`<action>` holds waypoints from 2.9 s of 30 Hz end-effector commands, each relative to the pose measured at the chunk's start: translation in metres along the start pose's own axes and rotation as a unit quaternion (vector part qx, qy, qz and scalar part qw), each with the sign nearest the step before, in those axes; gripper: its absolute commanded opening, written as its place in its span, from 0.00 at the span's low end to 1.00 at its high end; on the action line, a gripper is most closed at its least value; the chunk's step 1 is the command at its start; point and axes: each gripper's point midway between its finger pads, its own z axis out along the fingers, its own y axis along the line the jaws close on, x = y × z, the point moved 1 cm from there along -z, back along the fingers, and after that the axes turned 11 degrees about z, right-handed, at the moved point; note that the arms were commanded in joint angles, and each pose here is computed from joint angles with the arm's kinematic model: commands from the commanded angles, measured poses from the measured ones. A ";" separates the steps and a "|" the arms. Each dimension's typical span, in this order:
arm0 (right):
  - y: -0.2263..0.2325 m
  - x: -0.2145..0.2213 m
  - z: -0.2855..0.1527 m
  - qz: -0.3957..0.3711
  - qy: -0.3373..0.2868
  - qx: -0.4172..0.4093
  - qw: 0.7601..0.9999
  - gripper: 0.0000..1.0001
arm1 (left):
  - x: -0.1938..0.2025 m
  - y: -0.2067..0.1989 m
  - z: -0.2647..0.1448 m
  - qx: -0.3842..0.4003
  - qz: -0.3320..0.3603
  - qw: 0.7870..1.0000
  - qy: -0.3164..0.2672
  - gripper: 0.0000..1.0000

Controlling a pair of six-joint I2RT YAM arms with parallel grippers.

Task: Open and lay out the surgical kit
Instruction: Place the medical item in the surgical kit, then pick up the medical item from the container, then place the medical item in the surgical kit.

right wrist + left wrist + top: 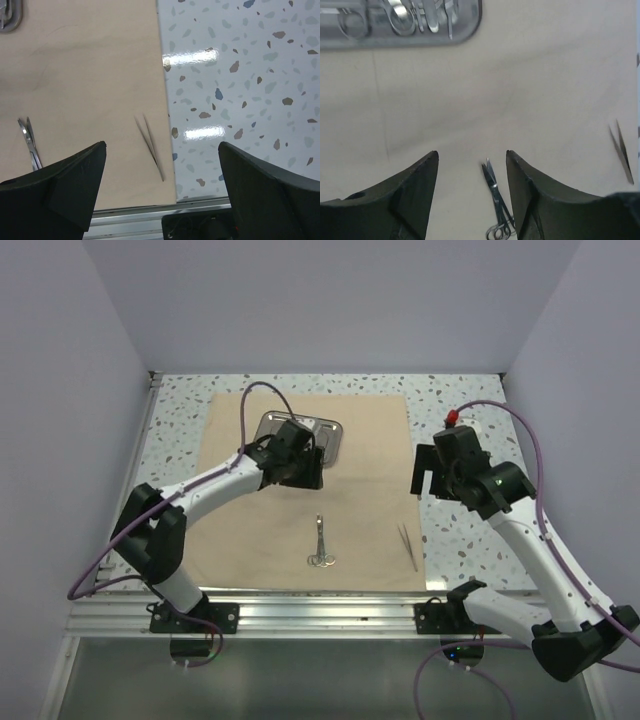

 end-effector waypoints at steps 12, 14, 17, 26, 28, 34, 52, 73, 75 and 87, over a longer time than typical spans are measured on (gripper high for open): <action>-0.003 -0.011 -0.003 0.015 -0.022 0.012 1.000 0.98 | -0.165 0.114 0.059 -0.193 -0.016 0.980 -0.047 0.32; -0.003 -0.013 -0.001 0.016 -0.026 0.016 0.999 0.98 | -0.158 0.122 0.084 -0.198 -0.016 0.980 -0.023 0.31; -0.003 -0.018 0.000 0.018 -0.033 0.022 0.999 0.98 | -0.165 0.122 0.101 -0.196 -0.021 0.980 -0.025 0.32; -0.006 -0.013 0.007 0.018 -0.030 0.034 0.999 0.98 | -0.164 0.116 0.115 -0.167 -0.023 0.985 -0.029 0.36; -0.006 -0.013 0.008 0.017 -0.030 0.035 0.999 0.99 | -0.164 0.113 0.116 -0.160 -0.024 0.986 -0.029 0.36; -0.004 -0.013 0.011 0.011 -0.027 0.037 0.999 0.98 | -0.170 0.105 0.111 -0.143 -0.030 0.988 -0.042 0.38; -0.011 -0.011 0.008 0.006 -0.030 0.044 0.999 0.98 | -0.127 0.108 0.148 -0.168 -0.026 0.985 0.024 0.38; -0.004 -0.026 -0.004 0.000 -0.032 0.034 0.999 0.98 | -0.160 0.087 0.093 -0.148 -0.056 0.987 -0.020 0.00; 0.000 -0.031 -0.011 0.011 -0.035 0.025 0.999 0.98 | -0.173 0.075 0.066 -0.141 -0.070 0.987 -0.044 0.00; -0.027 -0.021 -0.068 0.084 -0.030 0.023 0.996 0.98 | -0.056 -0.100 0.020 -0.105 -0.164 0.981 -0.016 0.00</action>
